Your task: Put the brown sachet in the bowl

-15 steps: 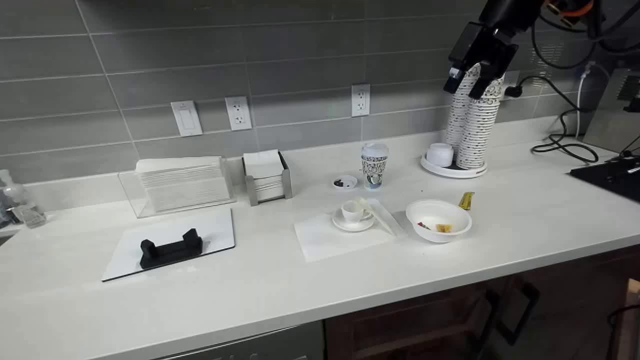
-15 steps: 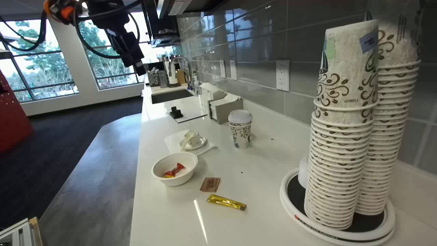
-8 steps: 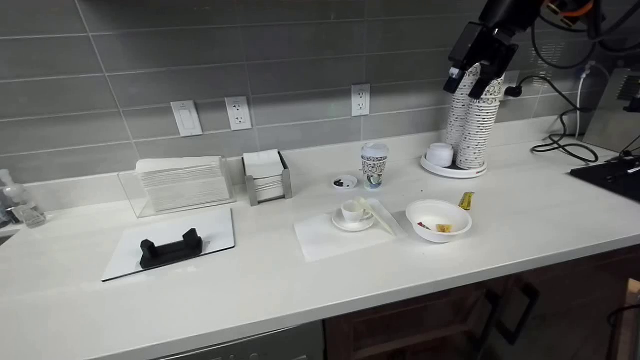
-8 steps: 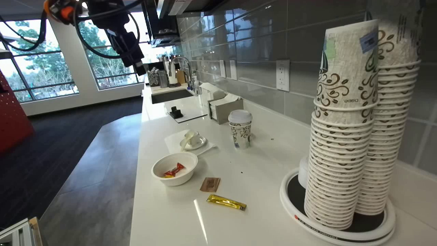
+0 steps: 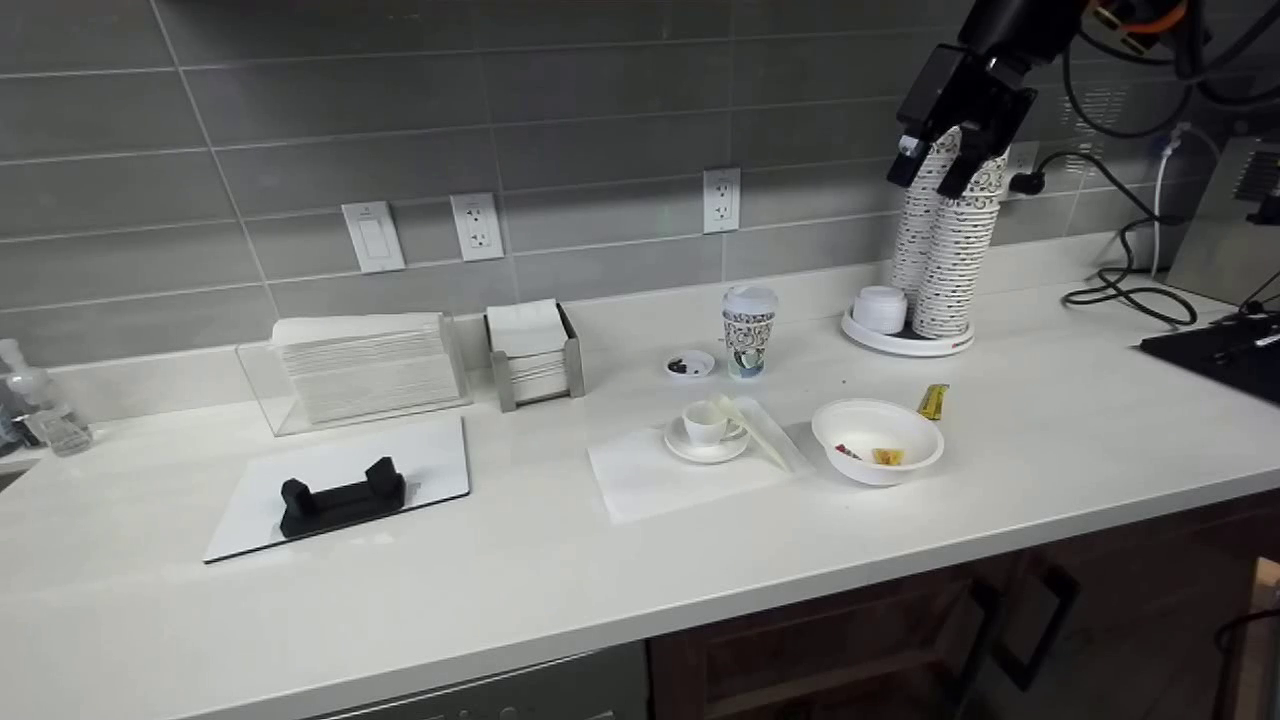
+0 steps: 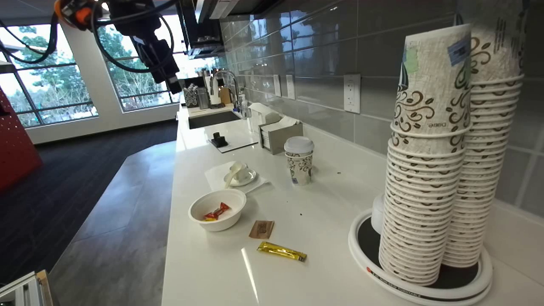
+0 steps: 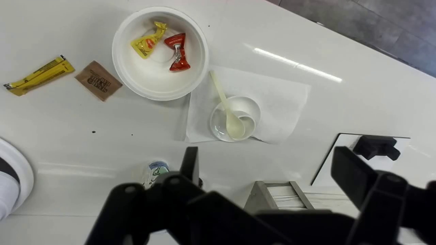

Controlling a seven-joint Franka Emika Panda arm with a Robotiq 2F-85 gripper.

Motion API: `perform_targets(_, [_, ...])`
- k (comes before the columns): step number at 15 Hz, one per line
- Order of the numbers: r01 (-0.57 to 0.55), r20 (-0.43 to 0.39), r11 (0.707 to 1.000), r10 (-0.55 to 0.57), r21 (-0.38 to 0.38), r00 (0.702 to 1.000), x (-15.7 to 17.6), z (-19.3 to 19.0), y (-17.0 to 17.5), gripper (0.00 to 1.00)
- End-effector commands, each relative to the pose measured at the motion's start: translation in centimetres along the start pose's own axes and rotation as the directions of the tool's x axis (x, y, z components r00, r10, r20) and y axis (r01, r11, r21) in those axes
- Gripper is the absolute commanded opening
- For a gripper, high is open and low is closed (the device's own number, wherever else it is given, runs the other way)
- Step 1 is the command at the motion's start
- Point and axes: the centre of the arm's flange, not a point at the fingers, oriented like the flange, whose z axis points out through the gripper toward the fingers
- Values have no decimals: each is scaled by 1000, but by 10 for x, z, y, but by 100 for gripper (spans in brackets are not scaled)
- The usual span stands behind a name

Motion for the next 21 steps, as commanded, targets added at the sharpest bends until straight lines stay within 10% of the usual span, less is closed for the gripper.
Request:
perform_targets(1, [0, 0, 1000, 0, 0, 1000, 0, 0, 0, 100])
perform_targets(12, [0, 0, 1000, 0, 0, 1000, 0, 0, 0, 100])
perform_targets(21, [151, 111, 969, -174, 195, 978, 50, 74, 83, 100])
